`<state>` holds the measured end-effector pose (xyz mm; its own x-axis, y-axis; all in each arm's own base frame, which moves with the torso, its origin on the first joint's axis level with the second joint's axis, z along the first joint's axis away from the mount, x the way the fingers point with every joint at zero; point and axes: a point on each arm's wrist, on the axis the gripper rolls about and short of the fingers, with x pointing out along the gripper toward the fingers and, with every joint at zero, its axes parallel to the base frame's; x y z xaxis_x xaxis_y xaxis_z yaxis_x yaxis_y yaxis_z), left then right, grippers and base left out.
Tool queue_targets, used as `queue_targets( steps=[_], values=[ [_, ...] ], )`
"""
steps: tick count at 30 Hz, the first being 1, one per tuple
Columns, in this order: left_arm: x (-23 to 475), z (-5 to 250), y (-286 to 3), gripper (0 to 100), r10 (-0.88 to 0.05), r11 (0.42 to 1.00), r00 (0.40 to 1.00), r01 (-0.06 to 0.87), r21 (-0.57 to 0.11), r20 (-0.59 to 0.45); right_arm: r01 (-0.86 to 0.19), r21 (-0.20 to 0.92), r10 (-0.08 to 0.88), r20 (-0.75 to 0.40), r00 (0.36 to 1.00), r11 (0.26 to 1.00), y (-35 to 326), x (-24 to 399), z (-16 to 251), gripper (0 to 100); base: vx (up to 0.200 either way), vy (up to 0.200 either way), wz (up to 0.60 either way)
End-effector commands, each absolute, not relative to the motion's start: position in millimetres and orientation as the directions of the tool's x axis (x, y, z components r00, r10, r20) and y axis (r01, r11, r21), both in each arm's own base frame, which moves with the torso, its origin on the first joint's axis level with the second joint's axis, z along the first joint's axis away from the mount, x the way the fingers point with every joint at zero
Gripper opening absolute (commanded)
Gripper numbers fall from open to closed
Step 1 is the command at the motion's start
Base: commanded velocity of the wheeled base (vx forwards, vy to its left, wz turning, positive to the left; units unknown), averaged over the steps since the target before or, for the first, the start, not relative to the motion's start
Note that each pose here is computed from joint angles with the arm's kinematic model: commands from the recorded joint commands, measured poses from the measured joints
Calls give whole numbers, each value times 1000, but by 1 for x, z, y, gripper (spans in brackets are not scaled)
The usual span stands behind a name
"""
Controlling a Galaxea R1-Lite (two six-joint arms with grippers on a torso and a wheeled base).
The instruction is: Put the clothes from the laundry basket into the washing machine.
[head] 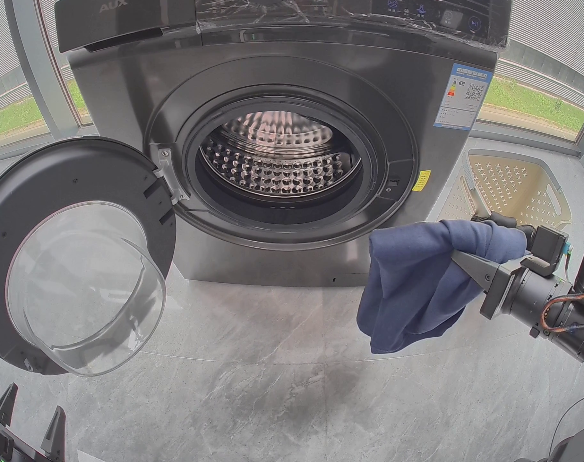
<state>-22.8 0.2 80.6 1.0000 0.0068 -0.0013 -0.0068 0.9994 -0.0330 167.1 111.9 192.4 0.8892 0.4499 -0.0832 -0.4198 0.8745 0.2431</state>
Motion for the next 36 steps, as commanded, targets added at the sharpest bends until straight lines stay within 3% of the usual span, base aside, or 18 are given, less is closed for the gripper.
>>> queue_targets(
  steps=[1, 4, 12, 21, 25, 32, 36],
  values=[
    [-23, 76, 0, 100, 6, 999, 1000, -6, -32, -5, -346, 228, 377, -105, 920, 910, 113, 172, 188, 0, 0, 0, 0],
    [-23, 76, 0, 100, 6, 1000, 1000, -6, -29, -5, -277, 215, 307, -119, 944, 936, 114, 175, 184, 0, 0, 0, 0],
    [-23, 76, 0, 100, 8, 1000, 1000, -8, -26, -5, -278, 212, 308, -121, 944, 937, 116, 174, 184, 0, 0, -25, 0],
    [-23, 76, 0, 100, 6, 1000, 1000, -6, 0, -5, -343, 206, 374, -135, 918, 916, 132, 174, 180, 0, 0, -44, 0],
    [-23, 76, 0, 100, -2, 1000, 1000, 2, 20, -2, -398, 212, 432, -148, 890, 892, 155, 178, 176, 0, 0, 0, 0],
    [-23, 77, -1, 100, -20, 999, 1000, 20, 28, 9, -527, 248, 549, -24, 836, 813, 200, 191, 177, 0, 0, 0, 0],
    [-23, 77, -1, 100, -35, 999, 999, 35, 33, 14, -549, 250, 563, 16, 826, 798, 222, 202, 171, 0, 0, 0, 0]
  ],
)
